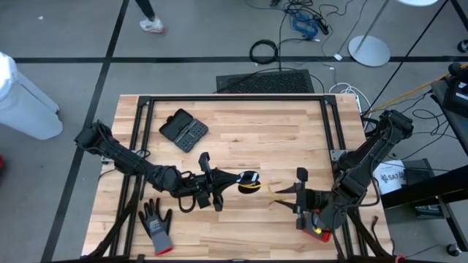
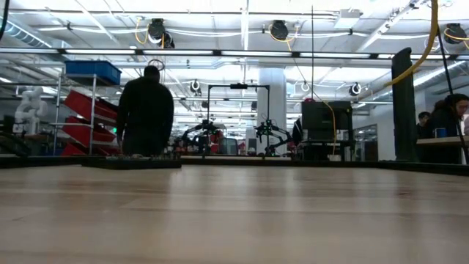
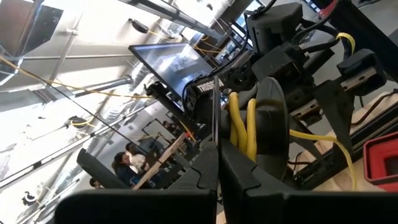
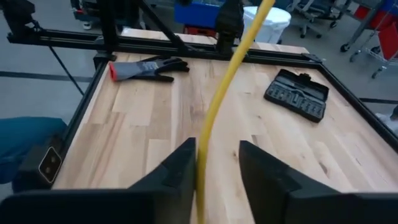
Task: Coil cords
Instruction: Coil the yellow wire onto the spool
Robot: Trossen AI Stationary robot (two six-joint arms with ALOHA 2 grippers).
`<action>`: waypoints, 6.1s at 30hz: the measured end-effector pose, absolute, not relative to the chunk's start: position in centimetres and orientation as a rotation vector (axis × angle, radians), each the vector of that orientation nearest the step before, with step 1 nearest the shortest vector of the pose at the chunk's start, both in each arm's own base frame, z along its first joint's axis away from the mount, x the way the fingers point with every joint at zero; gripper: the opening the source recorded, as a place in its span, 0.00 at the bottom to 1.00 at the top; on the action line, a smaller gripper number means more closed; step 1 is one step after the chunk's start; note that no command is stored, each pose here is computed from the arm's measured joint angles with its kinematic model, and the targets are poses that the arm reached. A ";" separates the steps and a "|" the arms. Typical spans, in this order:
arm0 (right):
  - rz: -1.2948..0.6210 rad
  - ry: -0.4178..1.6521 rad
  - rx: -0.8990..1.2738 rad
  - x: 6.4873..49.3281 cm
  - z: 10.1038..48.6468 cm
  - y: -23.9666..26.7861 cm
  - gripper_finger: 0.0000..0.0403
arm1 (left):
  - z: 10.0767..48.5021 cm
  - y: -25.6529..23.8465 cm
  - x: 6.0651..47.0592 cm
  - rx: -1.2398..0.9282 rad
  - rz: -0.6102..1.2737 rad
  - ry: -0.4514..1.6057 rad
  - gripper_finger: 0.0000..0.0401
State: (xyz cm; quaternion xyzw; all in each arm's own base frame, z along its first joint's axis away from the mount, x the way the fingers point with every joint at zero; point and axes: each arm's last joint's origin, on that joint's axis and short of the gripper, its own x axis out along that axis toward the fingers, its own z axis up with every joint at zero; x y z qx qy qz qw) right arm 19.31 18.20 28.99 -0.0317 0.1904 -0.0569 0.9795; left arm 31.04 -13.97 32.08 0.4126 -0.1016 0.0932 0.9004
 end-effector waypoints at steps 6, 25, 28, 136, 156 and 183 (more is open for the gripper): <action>-0.094 0.390 -0.057 19.3 29.0 18.2 0.14 | 32.1 -14.0 31.0 0.854 0.192 -0.210 0.00; -0.033 0.364 -0.052 18.8 29.4 19.1 0.35 | 32.1 -14.0 31.0 0.854 0.192 -0.210 0.00; -0.033 0.364 -0.054 18.8 29.4 19.1 0.30 | 32.1 -14.0 31.0 0.854 0.192 -0.210 0.00; -0.705 0.171 -0.456 22.8 31.7 21.5 0.00 | 28.5 -12.6 34.2 0.935 0.372 -0.118 0.00; -0.716 0.170 -0.436 22.3 30.9 19.5 0.00 | 28.7 -14.6 33.5 0.886 0.221 -0.229 0.00; -0.519 0.170 -0.228 24.5 29.1 16.3 0.00 | 30.1 -15.4 33.5 0.775 0.105 -0.355 0.00</action>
